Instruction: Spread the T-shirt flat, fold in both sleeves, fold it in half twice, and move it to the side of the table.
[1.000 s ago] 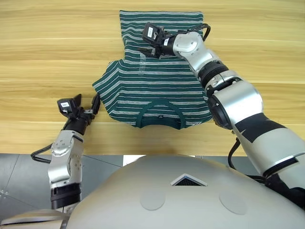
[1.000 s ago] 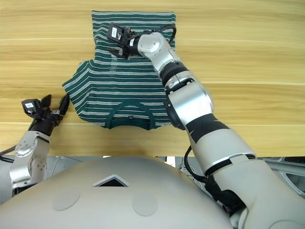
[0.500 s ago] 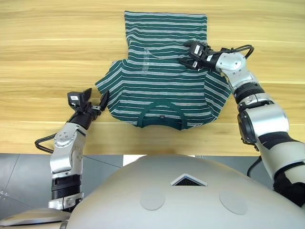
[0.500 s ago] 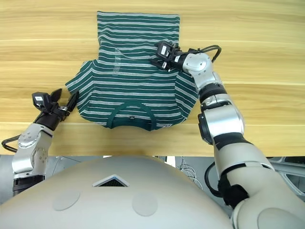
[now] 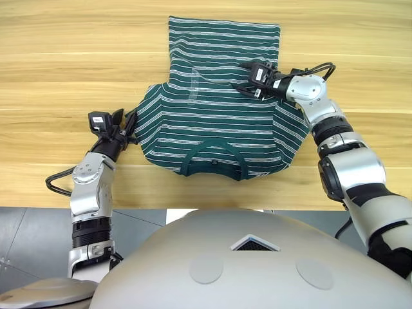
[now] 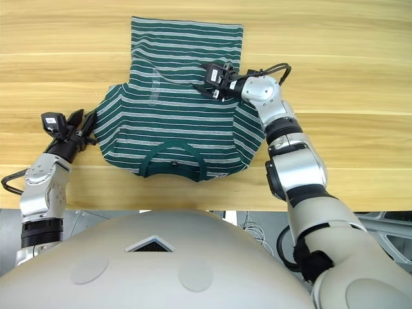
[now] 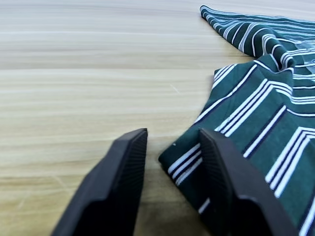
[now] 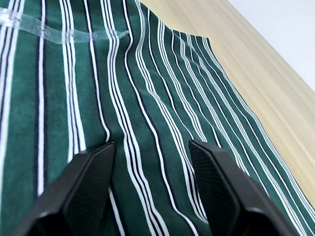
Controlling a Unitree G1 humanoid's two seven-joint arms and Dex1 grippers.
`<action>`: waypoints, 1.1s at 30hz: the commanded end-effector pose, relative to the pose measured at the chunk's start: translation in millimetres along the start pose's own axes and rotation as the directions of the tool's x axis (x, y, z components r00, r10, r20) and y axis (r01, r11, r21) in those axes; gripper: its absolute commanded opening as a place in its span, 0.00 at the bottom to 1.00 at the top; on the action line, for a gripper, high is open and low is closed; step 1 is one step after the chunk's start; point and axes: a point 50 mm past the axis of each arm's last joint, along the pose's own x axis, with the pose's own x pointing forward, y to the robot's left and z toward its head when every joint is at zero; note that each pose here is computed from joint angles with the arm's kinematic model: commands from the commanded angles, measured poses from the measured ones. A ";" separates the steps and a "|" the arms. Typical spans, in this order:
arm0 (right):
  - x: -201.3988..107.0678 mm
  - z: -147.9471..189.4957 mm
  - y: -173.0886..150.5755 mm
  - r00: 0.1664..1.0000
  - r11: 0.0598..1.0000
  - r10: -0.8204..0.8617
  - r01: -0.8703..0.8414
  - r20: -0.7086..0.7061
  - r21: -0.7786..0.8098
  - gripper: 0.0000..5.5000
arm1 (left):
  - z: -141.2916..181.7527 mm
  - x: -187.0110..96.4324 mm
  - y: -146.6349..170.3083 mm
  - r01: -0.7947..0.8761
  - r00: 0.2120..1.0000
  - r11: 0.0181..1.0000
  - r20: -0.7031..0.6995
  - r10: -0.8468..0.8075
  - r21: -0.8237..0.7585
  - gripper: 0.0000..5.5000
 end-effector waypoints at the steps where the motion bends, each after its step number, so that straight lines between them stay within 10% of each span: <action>1: -2.4 -0.9 -1.1 1.000 1.000 -0.010 0.010 -0.006 -0.008 0.51 | -39.5 -13.3 -17.7 0.052 0.981 0.994 -0.183 -0.069 -0.099 0.21; 8: -3.9 1.6 -6.7 0.999 0.999 -0.036 0.036 0.001 -0.010 0.51 | -39.7 -18.3 -20.1 0.055 0.980 0.992 -0.186 -0.076 -0.115 0.02; 17: -4.0 4.2 -9.9 0.998 0.998 -0.055 0.055 0.017 -0.015 0.51 | -10.1 -12.7 2.9 -0.079 0.997 0.996 -0.018 0.079 -0.028 0.01; 23: -8.7 7.8 -14.8 0.996 0.997 -0.072 0.073 0.055 -0.016 0.51 | 29.9 -12.5 -37.3 0.090 0.977 0.994 0.186 -0.100 0.061 0.01; 33: -26.1 9.2 -18.4 0.990 0.995 -0.091 0.096 0.107 -0.037 0.51 | 44.3 -18.6 -94.3 0.236 0.937 0.854 0.125 -0.326 0.464 0.01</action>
